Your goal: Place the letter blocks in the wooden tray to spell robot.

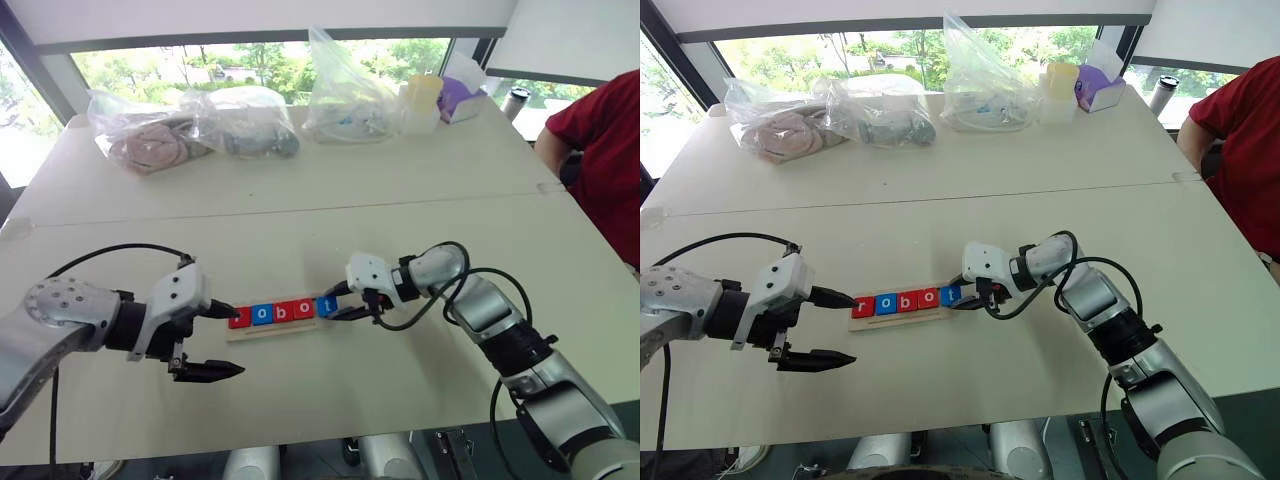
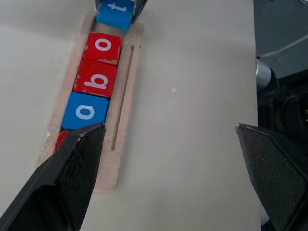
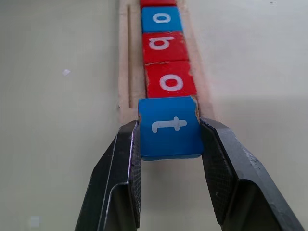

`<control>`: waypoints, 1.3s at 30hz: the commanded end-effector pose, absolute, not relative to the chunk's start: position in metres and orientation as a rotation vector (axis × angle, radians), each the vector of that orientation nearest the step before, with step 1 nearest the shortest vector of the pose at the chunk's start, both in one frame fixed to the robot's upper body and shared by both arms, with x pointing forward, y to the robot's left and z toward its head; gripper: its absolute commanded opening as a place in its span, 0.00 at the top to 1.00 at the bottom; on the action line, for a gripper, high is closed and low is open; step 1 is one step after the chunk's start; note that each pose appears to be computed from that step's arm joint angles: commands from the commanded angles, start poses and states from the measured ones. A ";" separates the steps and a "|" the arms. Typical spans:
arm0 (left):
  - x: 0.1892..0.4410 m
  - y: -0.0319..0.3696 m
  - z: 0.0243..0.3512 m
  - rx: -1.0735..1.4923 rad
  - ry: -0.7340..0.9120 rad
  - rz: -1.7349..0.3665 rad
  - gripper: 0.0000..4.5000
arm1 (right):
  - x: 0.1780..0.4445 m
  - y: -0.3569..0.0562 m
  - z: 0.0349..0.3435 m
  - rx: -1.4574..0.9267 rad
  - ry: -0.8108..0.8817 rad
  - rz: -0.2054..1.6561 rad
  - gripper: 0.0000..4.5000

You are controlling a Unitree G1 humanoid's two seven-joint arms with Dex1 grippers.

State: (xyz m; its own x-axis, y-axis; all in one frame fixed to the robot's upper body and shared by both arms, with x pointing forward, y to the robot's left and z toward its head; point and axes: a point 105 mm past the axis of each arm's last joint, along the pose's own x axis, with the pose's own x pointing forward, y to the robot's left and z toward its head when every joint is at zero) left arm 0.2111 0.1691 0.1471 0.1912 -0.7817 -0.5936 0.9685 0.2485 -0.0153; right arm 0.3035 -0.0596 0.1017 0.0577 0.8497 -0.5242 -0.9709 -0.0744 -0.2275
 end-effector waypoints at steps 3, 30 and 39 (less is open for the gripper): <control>0.212 0.166 0.156 0.419 0.504 -1.262 0.00 | 0.307 -0.054 0.108 -0.673 0.199 1.554 0.74; 0.222 0.162 0.159 0.413 0.452 -1.228 0.00 | 0.305 -0.034 0.095 -0.672 0.178 1.549 0.52; 0.224 0.162 0.158 0.411 0.449 -1.226 0.00 | 0.311 -0.035 0.105 -0.670 0.125 1.502 0.25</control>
State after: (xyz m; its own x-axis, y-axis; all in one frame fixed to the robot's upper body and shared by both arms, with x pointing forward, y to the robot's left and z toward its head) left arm 0.2237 0.1644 0.1546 0.2723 -0.7946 -0.5427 0.9528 0.3012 0.0370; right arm 0.3105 -0.0336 0.0938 0.0863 0.8617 -0.5001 -0.9513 -0.0779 -0.2984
